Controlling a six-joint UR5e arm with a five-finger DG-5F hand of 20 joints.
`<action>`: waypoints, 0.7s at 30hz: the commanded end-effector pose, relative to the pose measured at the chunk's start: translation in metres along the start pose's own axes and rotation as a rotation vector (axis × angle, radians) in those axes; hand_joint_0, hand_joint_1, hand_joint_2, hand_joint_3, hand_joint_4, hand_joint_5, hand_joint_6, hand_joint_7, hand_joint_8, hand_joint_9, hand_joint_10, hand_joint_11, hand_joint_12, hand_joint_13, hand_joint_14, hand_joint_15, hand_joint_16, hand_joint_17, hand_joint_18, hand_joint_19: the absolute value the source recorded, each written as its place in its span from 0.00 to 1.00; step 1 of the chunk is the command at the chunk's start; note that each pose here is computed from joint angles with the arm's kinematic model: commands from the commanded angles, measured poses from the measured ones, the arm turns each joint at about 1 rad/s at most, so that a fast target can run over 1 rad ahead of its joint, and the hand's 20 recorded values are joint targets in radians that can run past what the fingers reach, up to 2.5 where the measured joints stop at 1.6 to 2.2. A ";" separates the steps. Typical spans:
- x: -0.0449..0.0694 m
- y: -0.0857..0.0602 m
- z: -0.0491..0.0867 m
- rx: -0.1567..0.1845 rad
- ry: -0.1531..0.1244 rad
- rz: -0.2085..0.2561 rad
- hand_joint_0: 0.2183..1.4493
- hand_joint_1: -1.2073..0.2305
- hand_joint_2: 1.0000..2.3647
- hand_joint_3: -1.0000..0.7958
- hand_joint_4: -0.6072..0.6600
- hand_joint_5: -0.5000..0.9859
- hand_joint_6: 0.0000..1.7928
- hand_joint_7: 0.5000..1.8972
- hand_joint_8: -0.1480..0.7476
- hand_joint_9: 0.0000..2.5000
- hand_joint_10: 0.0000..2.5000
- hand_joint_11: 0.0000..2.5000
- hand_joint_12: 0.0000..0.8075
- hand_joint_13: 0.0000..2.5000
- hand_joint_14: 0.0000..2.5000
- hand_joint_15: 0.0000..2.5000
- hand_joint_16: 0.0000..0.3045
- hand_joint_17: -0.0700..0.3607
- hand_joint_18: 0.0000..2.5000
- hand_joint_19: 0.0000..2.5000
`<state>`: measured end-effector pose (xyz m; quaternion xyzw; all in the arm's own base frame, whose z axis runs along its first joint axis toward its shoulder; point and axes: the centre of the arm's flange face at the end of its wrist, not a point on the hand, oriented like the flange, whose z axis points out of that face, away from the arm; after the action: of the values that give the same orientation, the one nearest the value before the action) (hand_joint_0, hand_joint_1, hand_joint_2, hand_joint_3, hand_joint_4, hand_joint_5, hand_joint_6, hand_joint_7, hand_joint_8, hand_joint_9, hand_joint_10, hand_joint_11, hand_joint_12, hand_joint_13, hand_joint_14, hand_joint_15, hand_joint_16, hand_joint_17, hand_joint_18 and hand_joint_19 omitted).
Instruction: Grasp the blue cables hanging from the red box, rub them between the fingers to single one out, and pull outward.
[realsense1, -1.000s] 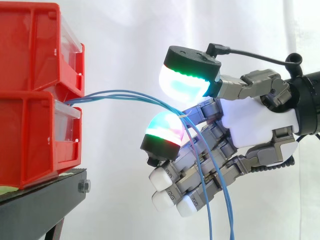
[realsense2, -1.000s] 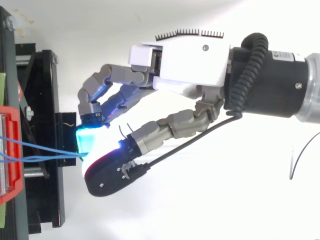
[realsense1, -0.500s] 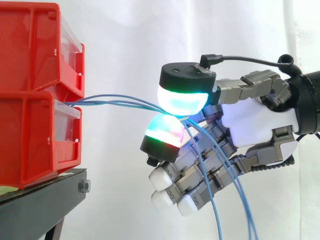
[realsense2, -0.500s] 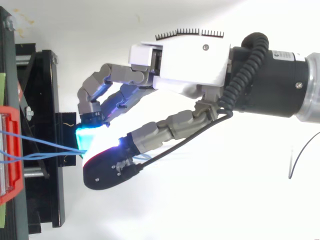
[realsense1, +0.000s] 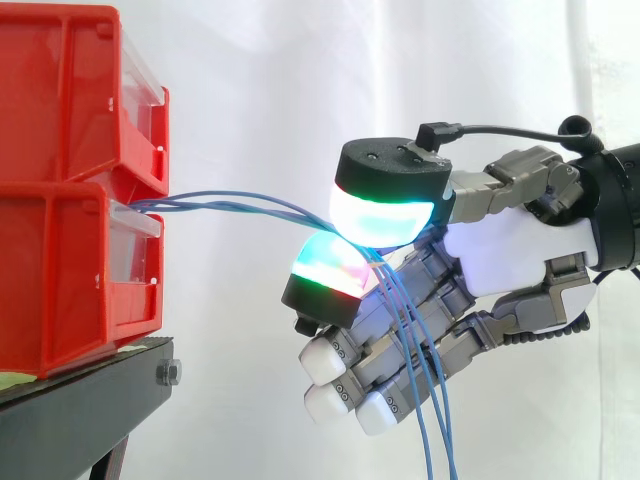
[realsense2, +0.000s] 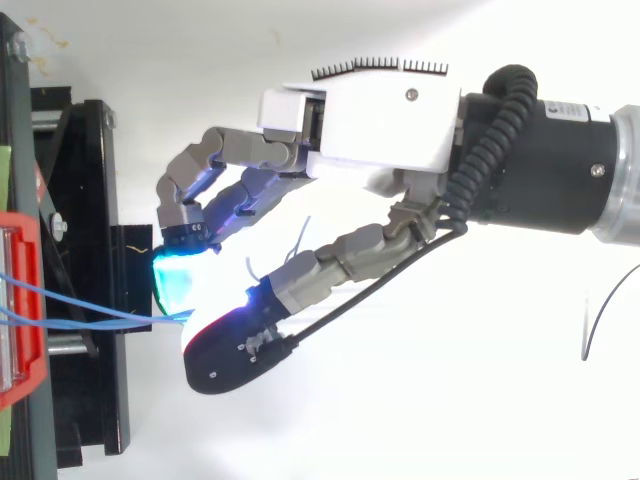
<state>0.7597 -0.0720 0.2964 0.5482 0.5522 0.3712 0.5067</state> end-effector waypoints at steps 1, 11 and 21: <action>0.000 0.000 0.000 0.001 -0.001 0.000 0.48 0.17 0.01 0.34 0.50 0.21 0.50 0.35 0.48 0.31 0.01 0.16 0.46 0.23 0.00 0.11 0.14 0.39 0.22 0.10; 0.003 -0.001 -0.001 0.008 0.004 0.006 0.42 0.19 0.01 0.37 0.55 0.21 0.50 0.46 0.46 0.33 0.00 0.15 0.45 0.24 0.00 0.11 0.14 0.38 0.23 0.10; 0.005 0.000 -0.001 0.006 0.006 0.023 0.32 0.30 0.01 0.39 0.50 0.24 0.47 0.45 0.45 0.35 0.00 0.12 0.45 0.25 0.00 0.11 0.14 0.38 0.23 0.12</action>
<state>0.7592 -0.0670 0.2956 0.5544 0.5494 0.3757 0.4996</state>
